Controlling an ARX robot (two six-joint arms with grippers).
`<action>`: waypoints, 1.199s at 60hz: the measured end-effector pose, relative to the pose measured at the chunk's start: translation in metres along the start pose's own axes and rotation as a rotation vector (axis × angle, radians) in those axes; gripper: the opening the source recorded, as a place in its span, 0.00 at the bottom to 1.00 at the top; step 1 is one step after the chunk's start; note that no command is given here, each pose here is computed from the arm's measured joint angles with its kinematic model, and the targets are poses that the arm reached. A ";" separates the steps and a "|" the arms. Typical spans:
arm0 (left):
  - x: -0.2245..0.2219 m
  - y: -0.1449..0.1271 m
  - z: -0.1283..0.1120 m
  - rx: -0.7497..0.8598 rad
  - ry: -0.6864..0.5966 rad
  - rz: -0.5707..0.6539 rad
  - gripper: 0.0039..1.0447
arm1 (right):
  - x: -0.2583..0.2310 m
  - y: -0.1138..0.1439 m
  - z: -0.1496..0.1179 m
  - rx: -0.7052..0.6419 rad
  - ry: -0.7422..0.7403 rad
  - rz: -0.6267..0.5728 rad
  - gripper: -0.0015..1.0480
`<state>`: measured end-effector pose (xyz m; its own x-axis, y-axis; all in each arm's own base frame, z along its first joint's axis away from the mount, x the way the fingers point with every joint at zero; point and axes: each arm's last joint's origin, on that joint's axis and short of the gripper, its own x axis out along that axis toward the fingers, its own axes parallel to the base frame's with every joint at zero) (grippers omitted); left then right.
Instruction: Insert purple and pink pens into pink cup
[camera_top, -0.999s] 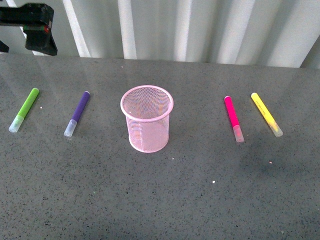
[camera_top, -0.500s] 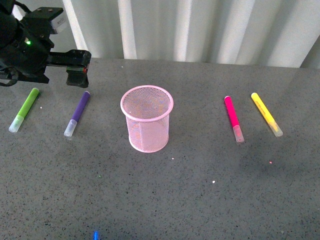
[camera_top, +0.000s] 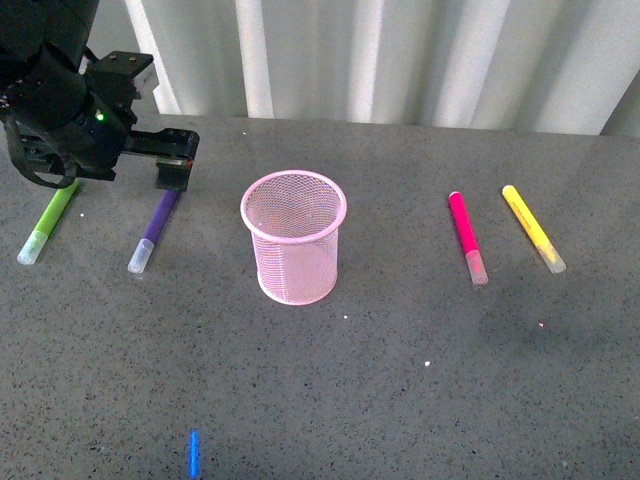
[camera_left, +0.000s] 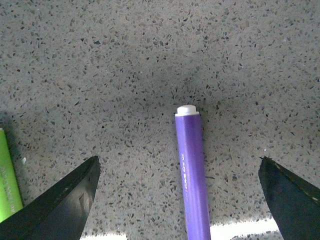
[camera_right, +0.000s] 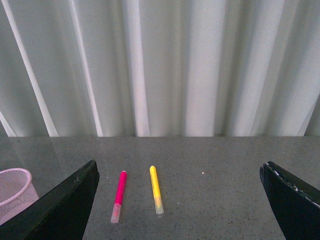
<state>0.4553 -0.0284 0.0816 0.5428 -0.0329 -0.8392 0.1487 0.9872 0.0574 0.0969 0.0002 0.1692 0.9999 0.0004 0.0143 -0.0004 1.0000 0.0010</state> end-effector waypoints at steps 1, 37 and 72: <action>0.001 0.000 0.000 0.000 0.002 0.000 0.94 | 0.000 0.000 0.000 0.000 0.000 0.000 0.93; 0.028 -0.006 -0.002 0.025 0.031 -0.009 0.94 | 0.000 0.000 0.000 0.000 0.000 0.000 0.93; 0.028 -0.019 -0.008 0.013 0.020 0.017 0.15 | 0.000 0.000 0.000 0.000 0.000 0.000 0.93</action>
<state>0.4613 -0.0471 0.0527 0.5285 -0.0126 -0.8489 0.1505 0.9854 0.0791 0.0969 0.0002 0.1692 0.9999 0.0008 0.0143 -0.0008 1.0000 0.0006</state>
